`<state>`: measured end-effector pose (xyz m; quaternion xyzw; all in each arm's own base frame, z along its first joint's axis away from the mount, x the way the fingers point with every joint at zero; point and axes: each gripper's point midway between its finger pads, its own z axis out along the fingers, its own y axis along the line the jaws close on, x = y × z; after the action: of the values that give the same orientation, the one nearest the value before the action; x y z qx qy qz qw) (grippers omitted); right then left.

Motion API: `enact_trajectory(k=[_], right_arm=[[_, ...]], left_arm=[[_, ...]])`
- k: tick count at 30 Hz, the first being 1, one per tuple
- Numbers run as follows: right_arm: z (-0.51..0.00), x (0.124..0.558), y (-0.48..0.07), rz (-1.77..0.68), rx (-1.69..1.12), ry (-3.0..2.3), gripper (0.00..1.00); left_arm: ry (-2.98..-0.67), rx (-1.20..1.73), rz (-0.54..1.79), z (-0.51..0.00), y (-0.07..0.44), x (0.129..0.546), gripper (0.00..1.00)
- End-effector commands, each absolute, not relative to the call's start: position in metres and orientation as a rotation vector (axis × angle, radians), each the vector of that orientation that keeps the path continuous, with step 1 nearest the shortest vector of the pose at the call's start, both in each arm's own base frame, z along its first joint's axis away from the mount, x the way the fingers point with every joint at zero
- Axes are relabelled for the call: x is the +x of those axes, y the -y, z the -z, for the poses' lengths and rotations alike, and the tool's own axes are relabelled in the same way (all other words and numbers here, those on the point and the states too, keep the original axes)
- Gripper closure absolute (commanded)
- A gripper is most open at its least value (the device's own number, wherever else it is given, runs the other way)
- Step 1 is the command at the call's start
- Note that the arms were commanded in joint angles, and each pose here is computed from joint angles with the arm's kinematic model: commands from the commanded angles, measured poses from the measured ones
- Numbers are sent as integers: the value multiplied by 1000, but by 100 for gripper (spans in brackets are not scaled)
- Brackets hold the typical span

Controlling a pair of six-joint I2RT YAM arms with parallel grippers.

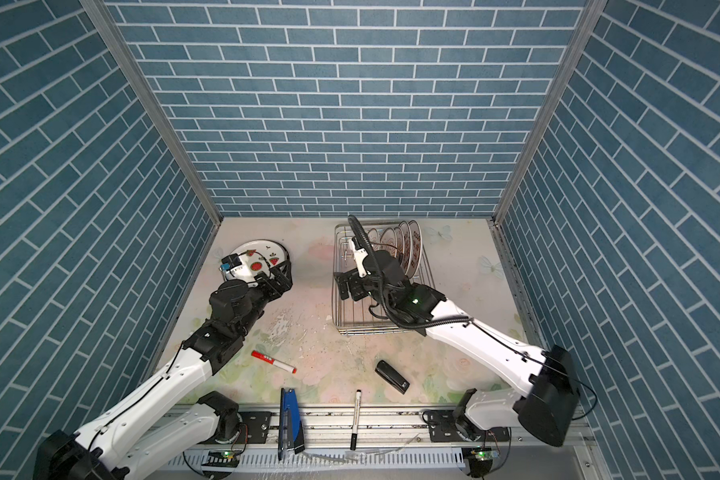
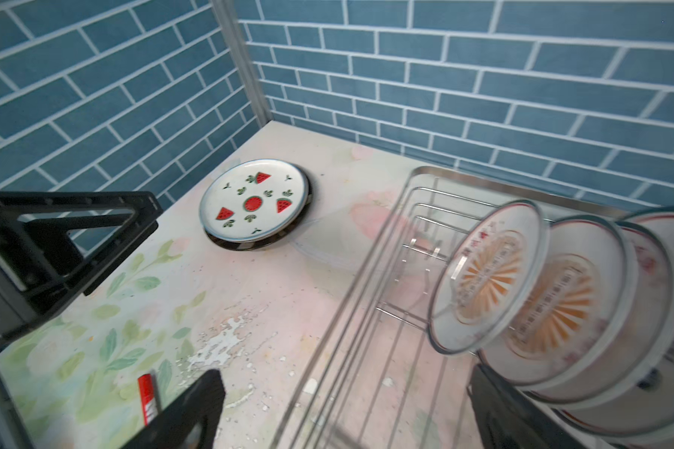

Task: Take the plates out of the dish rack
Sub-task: 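Draw the left gripper back toward the rack while right reaches the sunburst plates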

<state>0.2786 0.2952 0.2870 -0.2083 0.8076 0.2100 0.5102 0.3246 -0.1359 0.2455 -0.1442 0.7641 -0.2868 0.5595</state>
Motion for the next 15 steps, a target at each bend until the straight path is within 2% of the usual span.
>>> enact_trajectory(k=[1,11,15], right_arm=[[-291,286,-240,-323,-345,-1884,1],[-286,297,-190,-263,-243,-1851,1],[-285,317,-175,-270,-164,-1873,7]], left_arm=[[-1820,-169,823,-262,186,322,0],[-1791,182,971,-276,299,296,0],[-1809,261,1029,-269,327,294,0]])
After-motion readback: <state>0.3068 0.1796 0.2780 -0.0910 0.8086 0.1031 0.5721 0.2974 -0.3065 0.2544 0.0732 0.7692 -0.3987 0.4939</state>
